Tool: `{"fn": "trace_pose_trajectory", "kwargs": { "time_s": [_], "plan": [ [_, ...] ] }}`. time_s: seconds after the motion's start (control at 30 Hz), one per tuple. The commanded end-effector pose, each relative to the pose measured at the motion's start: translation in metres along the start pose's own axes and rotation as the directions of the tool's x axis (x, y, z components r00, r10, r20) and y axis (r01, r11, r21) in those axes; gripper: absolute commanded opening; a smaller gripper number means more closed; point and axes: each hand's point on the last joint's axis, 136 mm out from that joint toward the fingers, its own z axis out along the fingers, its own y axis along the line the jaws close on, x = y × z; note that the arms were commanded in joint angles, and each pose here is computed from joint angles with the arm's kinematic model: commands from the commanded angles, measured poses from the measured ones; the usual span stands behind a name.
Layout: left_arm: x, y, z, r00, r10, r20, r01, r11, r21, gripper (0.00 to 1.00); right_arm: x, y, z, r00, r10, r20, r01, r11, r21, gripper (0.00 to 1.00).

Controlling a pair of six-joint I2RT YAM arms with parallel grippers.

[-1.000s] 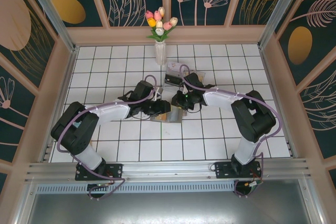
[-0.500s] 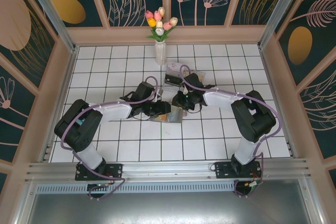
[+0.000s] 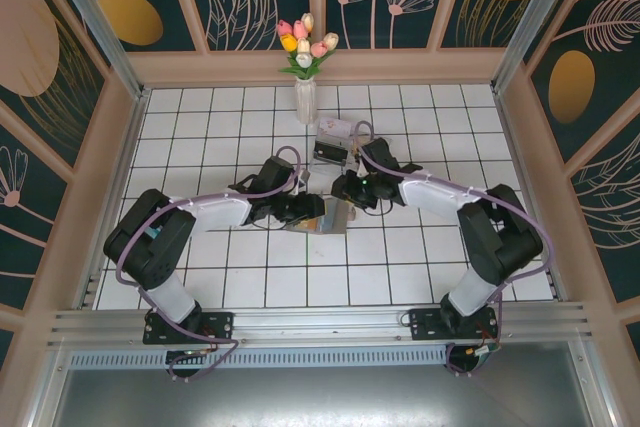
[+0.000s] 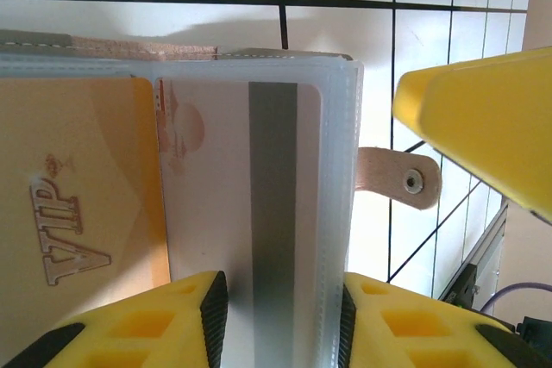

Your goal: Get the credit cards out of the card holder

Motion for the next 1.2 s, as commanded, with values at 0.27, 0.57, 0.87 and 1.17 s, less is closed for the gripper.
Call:
{"fn": "trace_pose_trajectory", "kwargs": {
  "time_s": [0.27,0.57,0.87,1.17],
  "plan": [
    [0.005,-0.024,-0.004,0.997,0.065,-0.029,-0.062,0.993,0.1,0.4,0.003,0.011,0.006,0.999,0.005,-0.049,-0.008,0.998,-0.07,0.39],
    [0.007,-0.023,-0.014,0.996,0.083,-0.006,-0.083,0.994,0.075,0.42,-0.015,-0.012,-0.01,0.996,0.044,0.081,-0.05,0.996,0.07,0.36],
    [-0.004,-0.008,-0.008,0.999,0.009,0.035,-0.009,1.0,0.003,0.35,-0.01,-0.009,-0.01,0.997,0.041,0.066,-0.044,0.998,0.048,0.34],
    [-0.01,0.014,0.013,0.997,-0.072,0.015,0.073,0.994,-0.086,0.2,0.009,-0.006,0.007,0.998,0.048,-0.03,-0.047,0.999,0.024,0.26]
  ]
}}
